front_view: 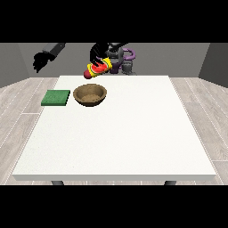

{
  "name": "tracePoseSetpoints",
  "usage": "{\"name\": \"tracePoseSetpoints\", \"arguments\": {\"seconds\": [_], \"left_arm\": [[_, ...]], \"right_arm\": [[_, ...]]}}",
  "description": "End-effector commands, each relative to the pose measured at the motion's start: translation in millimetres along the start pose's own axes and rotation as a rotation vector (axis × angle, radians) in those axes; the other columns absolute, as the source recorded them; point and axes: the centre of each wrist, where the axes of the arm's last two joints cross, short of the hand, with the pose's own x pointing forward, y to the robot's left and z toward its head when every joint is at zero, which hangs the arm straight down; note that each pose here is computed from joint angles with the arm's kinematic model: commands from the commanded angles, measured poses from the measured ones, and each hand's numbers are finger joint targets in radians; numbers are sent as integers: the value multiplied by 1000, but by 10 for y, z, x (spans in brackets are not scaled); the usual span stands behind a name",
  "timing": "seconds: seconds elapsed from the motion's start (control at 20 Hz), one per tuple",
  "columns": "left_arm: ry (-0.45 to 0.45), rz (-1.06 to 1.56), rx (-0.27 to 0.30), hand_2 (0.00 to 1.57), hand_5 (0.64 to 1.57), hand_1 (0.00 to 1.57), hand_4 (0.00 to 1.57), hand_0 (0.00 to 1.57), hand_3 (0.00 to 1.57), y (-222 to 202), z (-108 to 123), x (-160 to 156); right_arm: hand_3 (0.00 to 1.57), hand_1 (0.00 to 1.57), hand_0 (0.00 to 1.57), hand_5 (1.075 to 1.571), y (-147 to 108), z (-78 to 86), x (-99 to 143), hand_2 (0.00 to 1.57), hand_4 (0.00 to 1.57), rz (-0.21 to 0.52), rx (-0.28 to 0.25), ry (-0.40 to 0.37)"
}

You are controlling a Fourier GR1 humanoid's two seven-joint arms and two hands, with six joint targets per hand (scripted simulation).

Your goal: Pick the cup and pour the ball into the bowl, then pick the bowl and place it on the pad

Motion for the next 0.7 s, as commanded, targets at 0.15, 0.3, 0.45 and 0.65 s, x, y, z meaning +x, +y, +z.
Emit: {"name": "tracePoseSetpoints", "arguments": {"seconds": [0.15,0.3,0.45,0.65], "left_arm": [[-22,-60,19,1571,1470,1511,1209,1511,1571,24,74,67],[161,441,2,1571,1462,1503,1174,1503,1571,14,67,-180],[314,673,79,1571,1541,0,1056,0,1571,110,46,-435],[476,995,87,1571,1567,489,950,489,1571,-182,234,-438]], "right_arm": [[298,0,0,1540,-328,71,187,0,759,16,-7,-19],[298,0,0,1540,-137,140,-41,0,759,-3,-28,-8],[261,0,0,1543,-115,163,-91,0,757,-8,-45,24],[253,0,0,1556,-74,78,-28,212,751,-27,-62,38]]}}
